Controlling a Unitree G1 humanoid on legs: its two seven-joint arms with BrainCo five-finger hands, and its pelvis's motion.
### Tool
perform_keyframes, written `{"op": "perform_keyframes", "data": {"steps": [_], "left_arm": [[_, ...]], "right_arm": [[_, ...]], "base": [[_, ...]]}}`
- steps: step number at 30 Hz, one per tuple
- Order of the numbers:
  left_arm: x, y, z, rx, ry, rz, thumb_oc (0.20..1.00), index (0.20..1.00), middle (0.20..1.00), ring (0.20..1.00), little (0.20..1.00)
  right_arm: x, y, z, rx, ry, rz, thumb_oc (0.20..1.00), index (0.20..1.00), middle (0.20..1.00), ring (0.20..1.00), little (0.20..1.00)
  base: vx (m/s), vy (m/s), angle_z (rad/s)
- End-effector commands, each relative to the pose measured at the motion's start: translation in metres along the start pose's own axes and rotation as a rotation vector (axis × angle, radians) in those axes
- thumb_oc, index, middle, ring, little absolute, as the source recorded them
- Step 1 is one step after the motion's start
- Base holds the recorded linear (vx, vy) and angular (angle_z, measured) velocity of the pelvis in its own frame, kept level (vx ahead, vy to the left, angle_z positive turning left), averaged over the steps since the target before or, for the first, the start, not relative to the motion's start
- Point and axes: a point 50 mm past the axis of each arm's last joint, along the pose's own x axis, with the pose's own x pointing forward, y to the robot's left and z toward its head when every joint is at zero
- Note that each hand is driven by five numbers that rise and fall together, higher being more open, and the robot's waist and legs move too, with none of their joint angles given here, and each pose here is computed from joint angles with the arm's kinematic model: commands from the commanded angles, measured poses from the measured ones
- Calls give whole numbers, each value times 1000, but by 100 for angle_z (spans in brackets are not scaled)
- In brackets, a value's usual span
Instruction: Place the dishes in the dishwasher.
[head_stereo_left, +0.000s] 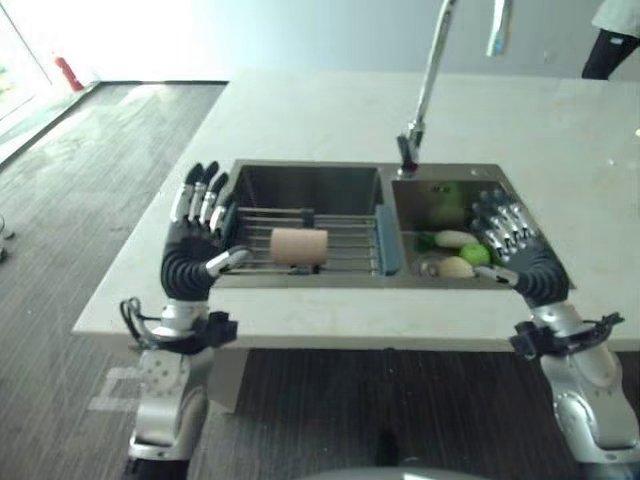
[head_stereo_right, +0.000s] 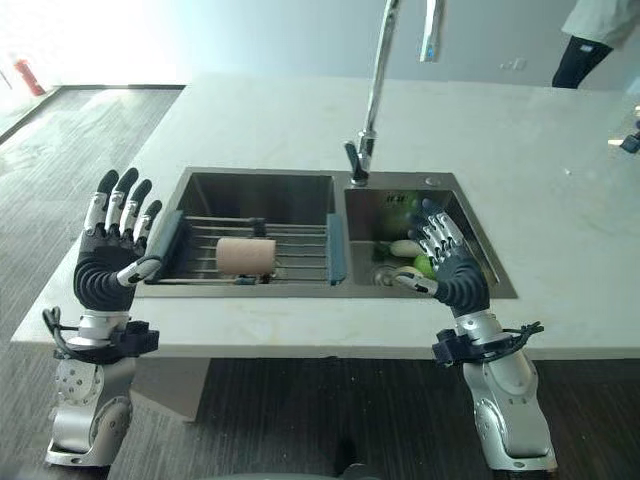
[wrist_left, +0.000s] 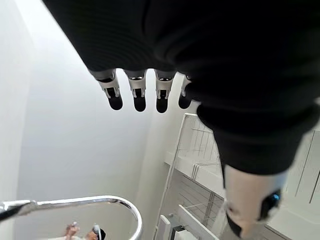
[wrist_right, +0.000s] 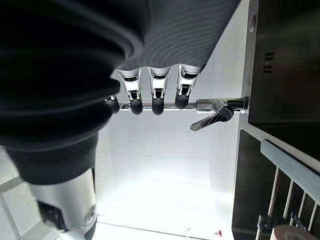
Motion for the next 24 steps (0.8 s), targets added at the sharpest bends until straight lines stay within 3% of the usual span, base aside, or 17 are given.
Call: {"op": "perform_keyframes", "data": {"steps": [1,11,14,17,24], "left_arm": [[6,6,21,20,-109,-32,1000,1000,1000,1000,1000],[3,19,20,101,-125,53,1000,1000,1000,1000,1000],[8,29,26,406,-84,27,1000,1000,1000,1000,1000],[10,37,24,536,-25,17,1000,1000,1000,1000,1000],[9,67,-4,807,324,-24,1000,1000,1000,1000,1000]], "right_arm": [[6,-2,25,-50,-122,30,1000,1000,1000,1000,1000],[4,-8,23,-97,-102,44,1000,1000,1000,1000,1000],[-2,-12,21,-90,-69,6,1000,1000,1000,1000,1000],[-2,-14,23,-102,-70,3,1000,1000,1000,1000,1000],[11,-18,25,-148,-56,28,1000,1000,1000,1000,1000]], "base": [[38,-156,-5],[79,153,-18],[103,376,-6],[26,136,13],[10,91,2]]}}
